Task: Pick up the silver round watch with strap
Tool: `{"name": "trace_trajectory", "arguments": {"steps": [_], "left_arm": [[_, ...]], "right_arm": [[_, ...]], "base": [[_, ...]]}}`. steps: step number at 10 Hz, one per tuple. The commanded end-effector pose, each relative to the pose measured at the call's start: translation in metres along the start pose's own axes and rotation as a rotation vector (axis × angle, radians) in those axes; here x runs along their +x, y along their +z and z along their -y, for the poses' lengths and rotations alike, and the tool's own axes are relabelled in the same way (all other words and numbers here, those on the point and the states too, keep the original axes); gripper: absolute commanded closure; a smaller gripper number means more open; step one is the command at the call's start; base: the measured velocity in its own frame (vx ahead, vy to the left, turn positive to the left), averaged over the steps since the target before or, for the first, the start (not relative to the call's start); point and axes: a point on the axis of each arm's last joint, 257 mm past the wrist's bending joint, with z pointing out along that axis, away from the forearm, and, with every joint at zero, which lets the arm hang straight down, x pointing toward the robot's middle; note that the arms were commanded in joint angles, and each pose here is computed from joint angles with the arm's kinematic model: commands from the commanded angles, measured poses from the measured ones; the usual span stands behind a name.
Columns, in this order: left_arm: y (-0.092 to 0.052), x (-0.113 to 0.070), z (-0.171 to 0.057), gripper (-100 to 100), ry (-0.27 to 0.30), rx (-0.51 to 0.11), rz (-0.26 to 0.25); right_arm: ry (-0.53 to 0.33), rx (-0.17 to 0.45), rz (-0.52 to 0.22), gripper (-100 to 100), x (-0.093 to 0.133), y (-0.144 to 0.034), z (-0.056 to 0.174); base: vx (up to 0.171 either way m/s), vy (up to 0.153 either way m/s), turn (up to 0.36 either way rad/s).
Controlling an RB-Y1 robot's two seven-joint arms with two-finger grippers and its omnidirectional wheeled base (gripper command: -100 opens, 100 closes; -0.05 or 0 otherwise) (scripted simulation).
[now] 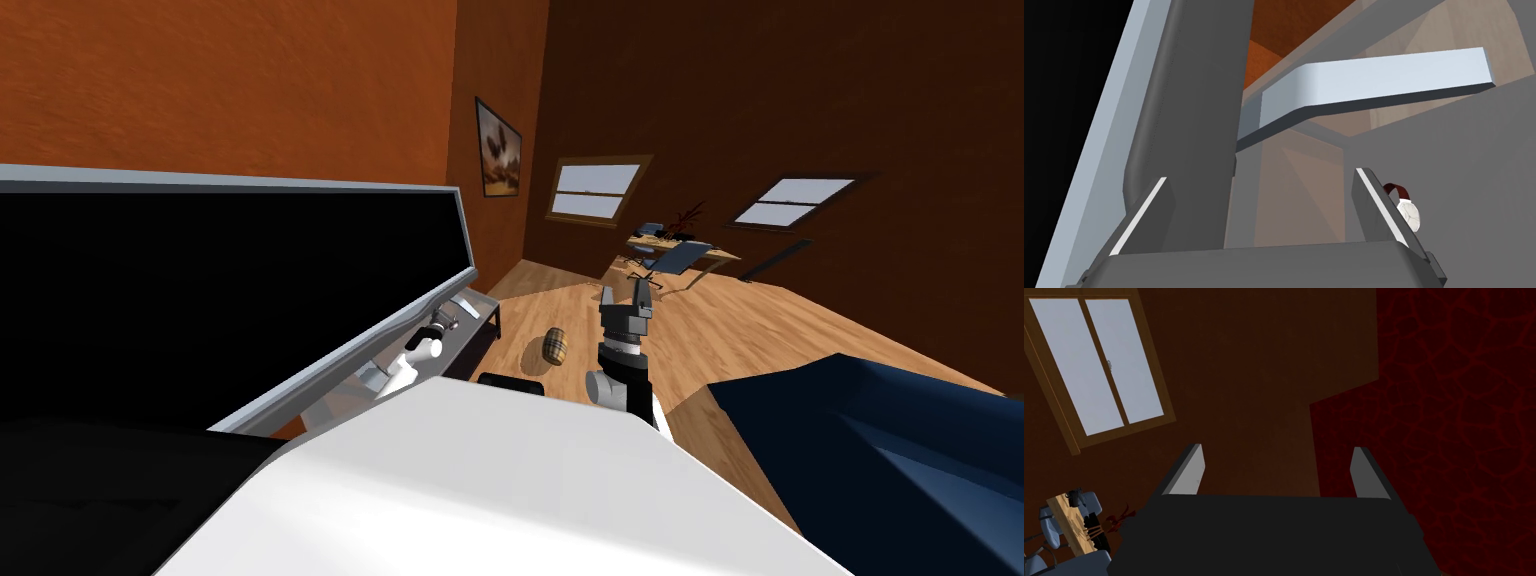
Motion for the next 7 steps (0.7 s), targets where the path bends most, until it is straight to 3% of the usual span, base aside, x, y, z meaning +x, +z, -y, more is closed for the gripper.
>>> {"name": "trace_trajectory", "arguments": {"steps": [1, 4, 6, 7], "left_arm": [[0.002, -0.021, -0.011, -100, -0.072, -0.045, 0.049], [0.004, -0.034, -0.02, -100, -0.119, -0.07, 0.081], [0.008, -0.054, -0.034, -100, -0.213, -0.11, 0.135], [0.007, -0.058, -0.037, -100, -0.213, -0.116, 0.144]], "right_arm": [[0.0, 0.0, 0.0, 0, 0.0, 0.0, 0.0], [0.0, 0.0, 0.0, 0, 0.0, 0.0, 0.0], [0.0, 0.0, 0.0, 0, 0.0, 0.0, 0.0], [0.0, 0.0, 0.0, 0, 0.0, 0.0, 0.0]], "base": [[0.031, 0.007, -0.092], [0.022, 0.009, -0.032], [0.029, 0.011, -0.065], [0.03, 0.015, -0.021]]}}
